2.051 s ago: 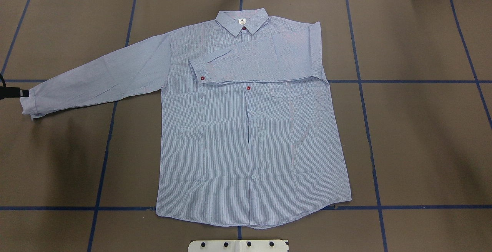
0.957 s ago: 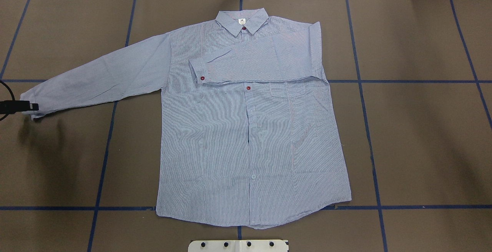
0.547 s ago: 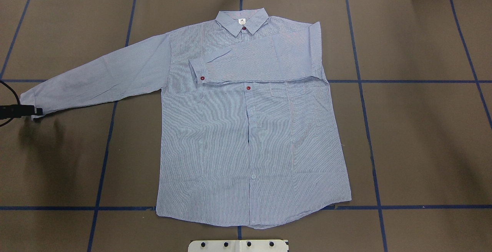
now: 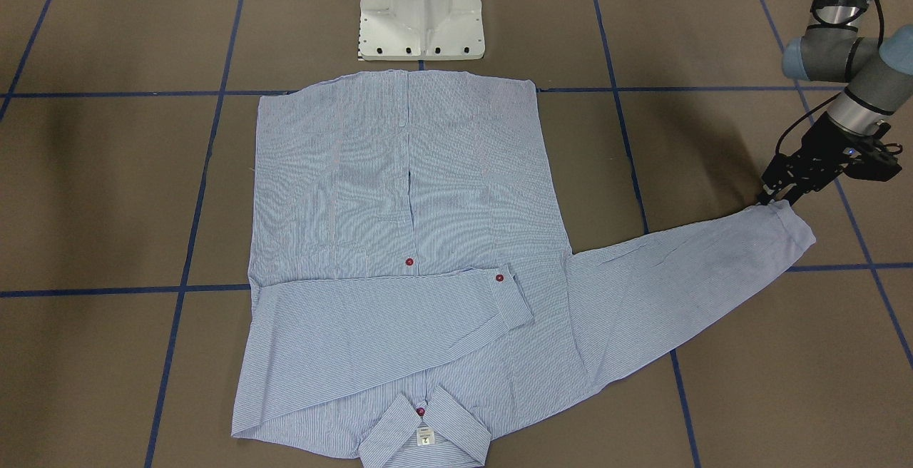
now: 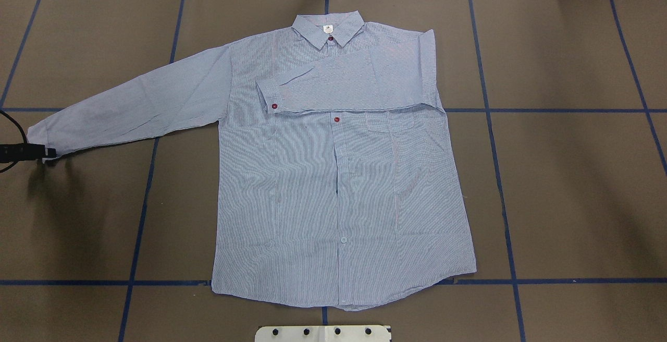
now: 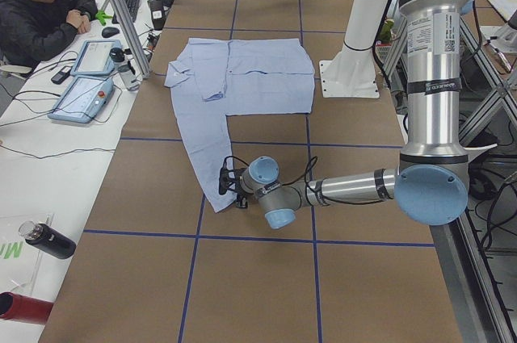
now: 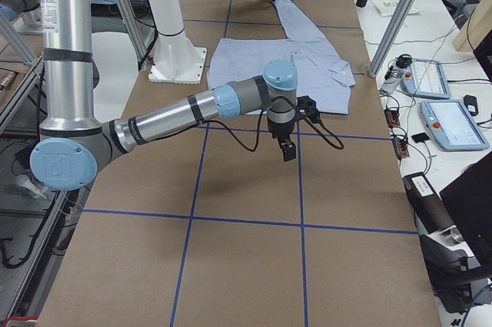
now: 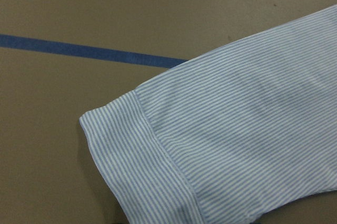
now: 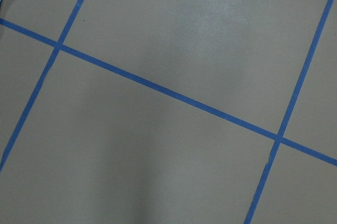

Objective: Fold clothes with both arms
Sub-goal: 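Lower the left gripper to the other sleeve cuff and grasp it, then carry the cuff with the left gripper across the chest toward the collar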

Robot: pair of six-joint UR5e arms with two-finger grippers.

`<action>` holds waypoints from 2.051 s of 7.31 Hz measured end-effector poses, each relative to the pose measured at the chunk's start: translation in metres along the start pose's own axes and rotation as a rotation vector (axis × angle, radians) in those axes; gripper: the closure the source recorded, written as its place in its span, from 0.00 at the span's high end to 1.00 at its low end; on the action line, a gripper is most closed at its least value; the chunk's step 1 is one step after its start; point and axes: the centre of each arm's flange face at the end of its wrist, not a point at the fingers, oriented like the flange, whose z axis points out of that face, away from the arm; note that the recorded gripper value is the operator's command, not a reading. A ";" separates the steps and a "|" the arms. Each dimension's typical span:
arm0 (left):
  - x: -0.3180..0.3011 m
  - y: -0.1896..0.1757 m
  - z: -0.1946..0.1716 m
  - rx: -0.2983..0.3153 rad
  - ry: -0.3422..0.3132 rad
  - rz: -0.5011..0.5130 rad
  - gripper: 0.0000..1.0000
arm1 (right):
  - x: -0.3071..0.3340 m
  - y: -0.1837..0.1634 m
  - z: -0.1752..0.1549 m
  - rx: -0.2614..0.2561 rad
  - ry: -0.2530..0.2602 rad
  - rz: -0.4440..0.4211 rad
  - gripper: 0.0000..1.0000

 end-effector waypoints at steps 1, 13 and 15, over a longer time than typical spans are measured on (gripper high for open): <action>-0.001 0.001 -0.001 0.001 0.002 0.005 0.36 | 0.000 0.000 0.000 0.001 -0.003 0.000 0.99; 0.145 -0.053 -0.031 -0.050 0.102 0.037 0.00 | 0.000 0.000 0.000 0.001 -0.009 0.003 0.99; 0.250 -0.099 -0.042 -0.067 0.069 0.018 0.00 | 0.000 0.000 0.000 0.000 -0.008 0.004 0.99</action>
